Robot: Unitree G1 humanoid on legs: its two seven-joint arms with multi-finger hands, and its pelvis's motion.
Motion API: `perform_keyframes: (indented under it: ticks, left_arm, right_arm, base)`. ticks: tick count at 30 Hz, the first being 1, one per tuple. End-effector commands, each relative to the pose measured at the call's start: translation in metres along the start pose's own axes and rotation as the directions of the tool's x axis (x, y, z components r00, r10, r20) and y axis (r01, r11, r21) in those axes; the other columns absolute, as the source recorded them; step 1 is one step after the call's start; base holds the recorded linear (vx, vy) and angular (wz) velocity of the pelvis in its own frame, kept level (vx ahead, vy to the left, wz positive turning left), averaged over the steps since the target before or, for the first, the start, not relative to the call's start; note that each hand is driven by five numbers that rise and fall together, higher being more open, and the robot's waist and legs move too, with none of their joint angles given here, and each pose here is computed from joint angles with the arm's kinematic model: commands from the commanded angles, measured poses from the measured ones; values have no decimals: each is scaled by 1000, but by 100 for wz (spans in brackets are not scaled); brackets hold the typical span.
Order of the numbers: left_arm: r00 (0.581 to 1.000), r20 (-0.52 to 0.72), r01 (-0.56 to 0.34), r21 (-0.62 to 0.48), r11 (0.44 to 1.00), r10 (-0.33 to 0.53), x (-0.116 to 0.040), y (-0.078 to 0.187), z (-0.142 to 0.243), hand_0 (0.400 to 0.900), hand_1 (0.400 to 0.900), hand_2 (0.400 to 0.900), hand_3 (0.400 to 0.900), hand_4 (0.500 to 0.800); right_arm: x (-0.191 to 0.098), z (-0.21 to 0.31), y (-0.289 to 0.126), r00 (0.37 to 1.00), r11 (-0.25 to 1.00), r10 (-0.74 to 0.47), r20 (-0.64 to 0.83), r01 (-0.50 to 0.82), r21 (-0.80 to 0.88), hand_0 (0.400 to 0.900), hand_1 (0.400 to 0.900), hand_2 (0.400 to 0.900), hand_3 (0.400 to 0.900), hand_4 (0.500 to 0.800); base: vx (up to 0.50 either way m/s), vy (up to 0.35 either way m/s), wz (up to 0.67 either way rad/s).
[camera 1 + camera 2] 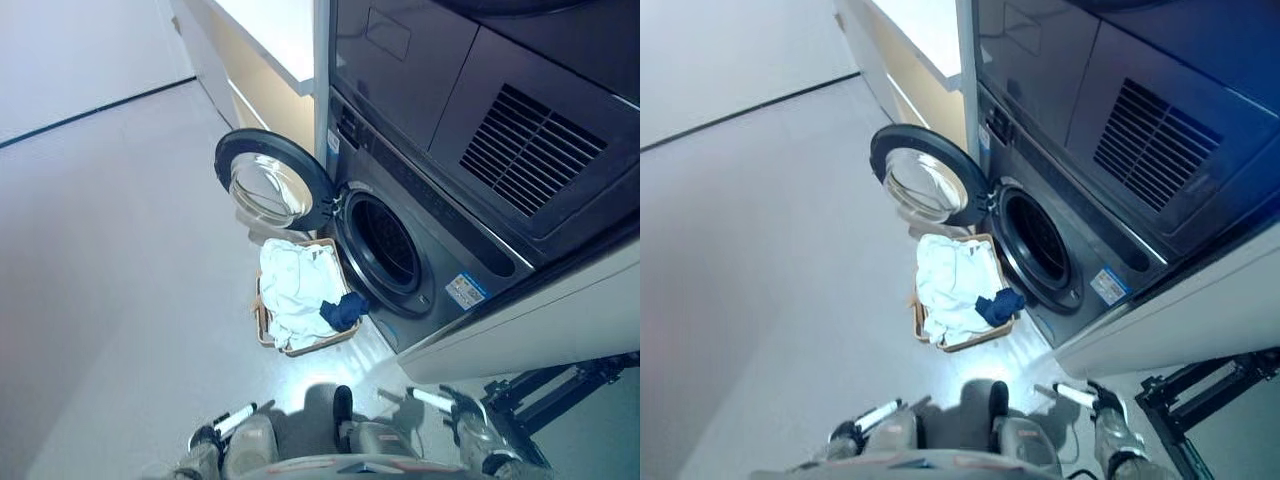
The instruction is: Put the clothes in the basket into the washing machine.
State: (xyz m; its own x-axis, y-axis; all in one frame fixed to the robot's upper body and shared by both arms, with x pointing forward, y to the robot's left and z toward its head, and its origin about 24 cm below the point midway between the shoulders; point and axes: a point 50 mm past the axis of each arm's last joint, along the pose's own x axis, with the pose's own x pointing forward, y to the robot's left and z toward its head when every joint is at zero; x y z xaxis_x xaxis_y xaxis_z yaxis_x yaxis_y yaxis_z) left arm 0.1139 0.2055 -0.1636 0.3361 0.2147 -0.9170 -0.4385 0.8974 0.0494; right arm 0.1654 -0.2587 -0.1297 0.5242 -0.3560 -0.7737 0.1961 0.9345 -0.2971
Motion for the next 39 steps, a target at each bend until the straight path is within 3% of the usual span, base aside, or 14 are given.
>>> perform_keyframes:
  ticks: [1, 10, 15, 20, 23, 24, 26, 27, 28, 31, 36, 39]
  left_arm:
    - [997, 62, -37, -22, 999, 38, 1, 7, 16, 900, 900, 900, 900, 800]
    - [994, 103, -39, 11, 999, 37, 1, 7, 28, 900, 900, 900, 900, 800]
    - [978, 209, -29, 9, 1000, 26, 0, 0, 65, 900, 900, 900, 900, 800]
    - [950, 312, -15, 17, 1000, 9, -4, -13, 101, 900, 900, 900, 900, 800]
    - [901, 433, 13, 7, 1000, -15, -14, -29, 140, 900, 900, 900, 900, 800]
    - [901, 434, 14, 7, 1000, -15, -14, -29, 140, 900, 900, 900, 900, 800]
    - [869, 495, 21, -3, 1000, -17, -20, -35, 159, 900, 900, 900, 900, 800]
    - [834, 551, 35, -10, 999, -24, -28, -42, 175, 900, 900, 900, 900, 800]
    - [834, 552, 35, -10, 999, -24, -28, -43, 175, 900, 900, 900, 900, 800]
    - [766, 642, 73, -29, 997, -38, -42, -54, 201, 900, 900, 900, 900, 800]
    - [696, 714, 145, -35, 989, -77, -59, -70, 224, 900, 900, 900, 900, 800]
    - [662, 743, 180, -31, 983, -97, -68, -77, 233, 900, 900, 900, 900, 800]
  right_arm:
    - [4, 48, 4, 986, 999, 9, 167, 0, -51, 900, 900, 900, 900, 800]
    - [-5, 105, 36, 916, 953, 156, 370, -41, -300, 900, 900, 900, 900, 800]
    - [-15, 148, 57, 857, 935, 197, 476, -17, -355, 900, 900, 900, 900, 800]
    - [-29, 198, 69, 777, 905, 197, 598, 91, -416, 900, 900, 900, 900, 800]
    - [-50, 246, 71, 658, 878, 169, 734, 238, -416, 900, 900, 900, 900, 800]
    - [-51, 246, 71, 658, 878, 168, 734, 239, -415, 900, 900, 900, 900, 800]
    - [-62, 271, 61, 581, 850, 116, 805, 361, -383, 900, 900, 900, 900, 800]
    - [-72, 295, 48, 504, 814, 51, 862, 479, -328, 900, 900, 900, 900, 800]
    - [-73, 295, 48, 503, 814, 51, 863, 480, -328, 900, 900, 900, 900, 800]
    - [-95, 333, 25, 366, 751, -53, 929, 627, -205, 900, 900, 900, 900, 800]
    - [-107, 353, 4, 298, 709, -164, 940, 698, -98, 900, 900, 900, 900, 800]
    - [-107, 355, -4, 293, 702, -203, 934, 708, -69, 900, 900, 900, 900, 800]
  base:
    - [169, -30, 0]
    - [158, 111, -13]
    - [65, 181, -13]
    - [41, 107, -4]
    - [-42, 31, 11]
    - [-41, 10, 13]
    - [-58, 3, 10]
    - [-60, 1, 9]
    - [-66, -1, 9]
    - [-58, -10, 11]
    - [-40, -15, 10]
    - [-29, -24, 14]
